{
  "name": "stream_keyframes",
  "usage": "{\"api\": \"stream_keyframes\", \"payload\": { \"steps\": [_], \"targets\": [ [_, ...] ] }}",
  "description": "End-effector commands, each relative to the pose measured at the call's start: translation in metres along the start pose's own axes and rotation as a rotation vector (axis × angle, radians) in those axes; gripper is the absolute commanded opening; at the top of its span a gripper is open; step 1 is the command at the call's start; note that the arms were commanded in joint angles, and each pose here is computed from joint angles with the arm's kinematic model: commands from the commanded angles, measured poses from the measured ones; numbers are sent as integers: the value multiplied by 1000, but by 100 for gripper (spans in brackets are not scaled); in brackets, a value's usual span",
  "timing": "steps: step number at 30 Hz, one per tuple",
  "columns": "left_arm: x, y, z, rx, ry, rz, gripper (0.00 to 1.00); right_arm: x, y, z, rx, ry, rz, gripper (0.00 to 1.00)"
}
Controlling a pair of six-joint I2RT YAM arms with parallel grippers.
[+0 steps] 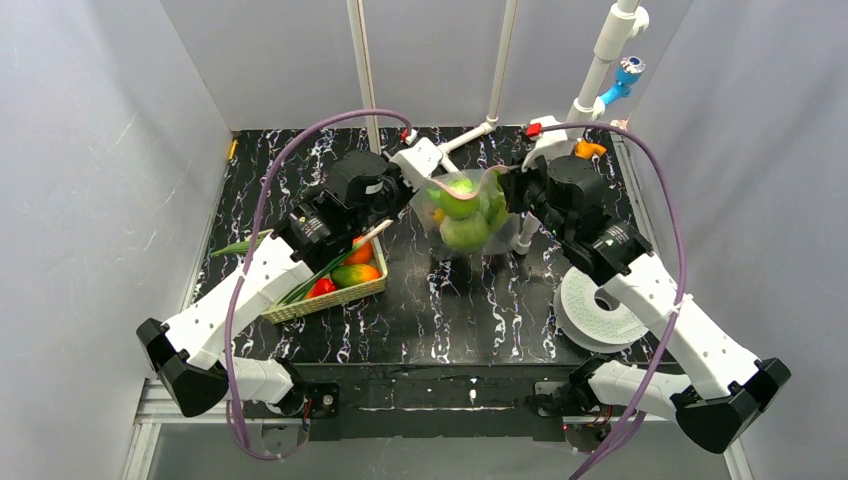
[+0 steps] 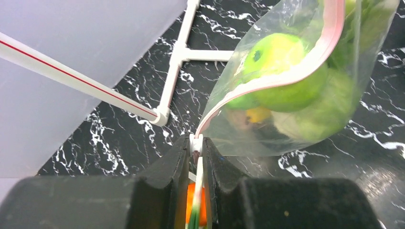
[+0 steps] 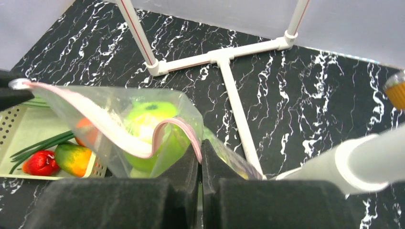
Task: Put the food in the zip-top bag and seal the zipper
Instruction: Place the zipper food storage bag at the center of the board.
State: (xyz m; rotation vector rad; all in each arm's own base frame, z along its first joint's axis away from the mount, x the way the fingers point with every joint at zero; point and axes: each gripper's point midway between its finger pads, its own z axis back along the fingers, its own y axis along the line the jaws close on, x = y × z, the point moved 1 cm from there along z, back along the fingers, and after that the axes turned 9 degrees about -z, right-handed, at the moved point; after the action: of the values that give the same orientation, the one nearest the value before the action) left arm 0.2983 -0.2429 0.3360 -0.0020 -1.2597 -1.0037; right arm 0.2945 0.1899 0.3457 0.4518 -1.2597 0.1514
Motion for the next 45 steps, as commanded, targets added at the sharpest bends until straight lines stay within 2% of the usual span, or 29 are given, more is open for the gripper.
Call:
{"api": "stream_keyframes", "payload": {
  "steps": [1,4,6,11,15,18,24,27,36,37,41,45],
  "targets": [
    [35,29,6,93,-149,14,0,61,22,-1,109,-250,65,7],
    [18,17,1,68,-115,46,0,56,23,-6,133,-294,82,8],
    [5,7,3,42,-91,78,0,40,20,-8,136,-272,79,8],
    [-26,-32,24,-92,-84,181,8,-22,19,1,220,-163,10,9],
    [-31,-67,51,-278,-105,243,14,-67,21,24,294,-63,-75,15],
    [-36,-82,71,-360,-124,281,21,-91,23,40,339,17,-109,19],
    [-18,-116,117,-626,-264,277,59,-124,11,50,275,131,-195,19],
    [-13,-124,134,-698,-311,265,70,-144,-5,44,177,150,-257,22],
    [-25,-116,136,-621,-264,287,73,-198,-58,46,-213,248,-487,39],
    [-29,-113,133,-590,-255,293,73,-211,-70,52,-296,263,-530,46],
    [-33,-111,130,-564,-239,299,73,-225,-80,72,-408,331,-599,56],
    [-36,-110,130,-551,-235,303,73,-214,-79,93,-391,314,-631,71]
  ]
}}
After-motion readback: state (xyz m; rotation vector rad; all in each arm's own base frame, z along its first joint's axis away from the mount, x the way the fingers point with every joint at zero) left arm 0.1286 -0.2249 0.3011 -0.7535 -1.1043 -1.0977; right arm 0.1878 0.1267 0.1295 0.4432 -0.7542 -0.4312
